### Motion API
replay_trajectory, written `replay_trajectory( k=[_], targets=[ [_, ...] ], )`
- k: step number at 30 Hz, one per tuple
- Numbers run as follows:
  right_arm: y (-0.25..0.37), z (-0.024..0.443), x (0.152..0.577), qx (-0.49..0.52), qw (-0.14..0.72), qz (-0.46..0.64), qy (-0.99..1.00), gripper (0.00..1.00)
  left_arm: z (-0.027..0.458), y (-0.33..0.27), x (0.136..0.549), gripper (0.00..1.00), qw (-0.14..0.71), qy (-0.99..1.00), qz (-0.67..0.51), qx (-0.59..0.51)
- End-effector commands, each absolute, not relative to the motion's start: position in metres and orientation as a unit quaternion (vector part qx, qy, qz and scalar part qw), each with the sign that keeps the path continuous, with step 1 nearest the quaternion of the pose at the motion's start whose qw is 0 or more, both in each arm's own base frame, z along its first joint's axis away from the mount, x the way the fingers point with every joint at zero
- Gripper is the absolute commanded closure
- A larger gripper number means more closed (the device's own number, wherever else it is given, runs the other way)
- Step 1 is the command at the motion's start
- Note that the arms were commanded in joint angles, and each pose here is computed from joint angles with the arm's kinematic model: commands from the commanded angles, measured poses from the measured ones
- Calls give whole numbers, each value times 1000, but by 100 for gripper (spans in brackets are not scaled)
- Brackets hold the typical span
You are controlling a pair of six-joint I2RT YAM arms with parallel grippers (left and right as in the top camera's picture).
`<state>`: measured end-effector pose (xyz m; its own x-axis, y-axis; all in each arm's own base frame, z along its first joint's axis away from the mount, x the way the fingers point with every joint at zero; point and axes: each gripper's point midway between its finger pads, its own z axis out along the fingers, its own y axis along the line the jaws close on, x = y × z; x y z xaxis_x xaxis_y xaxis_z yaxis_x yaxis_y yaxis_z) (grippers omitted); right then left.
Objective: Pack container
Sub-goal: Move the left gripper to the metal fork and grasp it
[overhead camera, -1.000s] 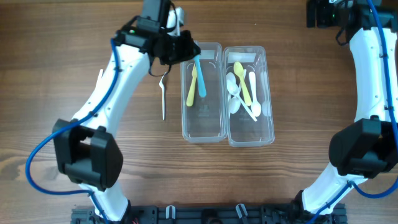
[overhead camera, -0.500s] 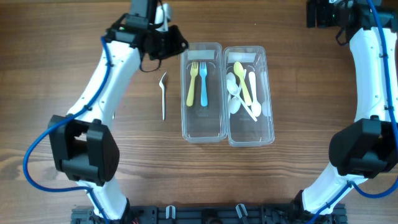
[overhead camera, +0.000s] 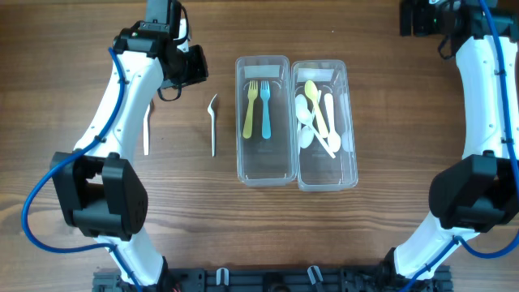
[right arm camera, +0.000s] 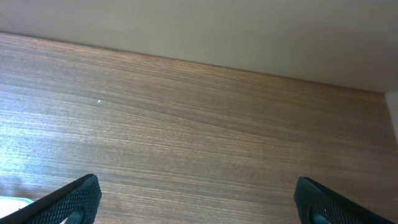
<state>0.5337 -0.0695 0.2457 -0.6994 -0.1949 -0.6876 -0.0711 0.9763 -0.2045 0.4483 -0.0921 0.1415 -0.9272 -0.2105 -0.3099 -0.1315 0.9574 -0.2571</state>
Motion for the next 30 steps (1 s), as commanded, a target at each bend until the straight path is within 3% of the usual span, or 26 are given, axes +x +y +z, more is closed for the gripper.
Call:
replay_trajectory(
  k=[1,16,30],
  targets=[
    [-68,244,534,-77,378,-87,919,0,136,-83,444,69,174,978,-85,-78],
    [-68,243,534,-77,378,-87,919,0,44,-99,442,64,93,991,-70,-67],
    [-68,243,534,-77,378,-87,919,0,6,-98,434,66,49,995,-59,-69]
  ],
)
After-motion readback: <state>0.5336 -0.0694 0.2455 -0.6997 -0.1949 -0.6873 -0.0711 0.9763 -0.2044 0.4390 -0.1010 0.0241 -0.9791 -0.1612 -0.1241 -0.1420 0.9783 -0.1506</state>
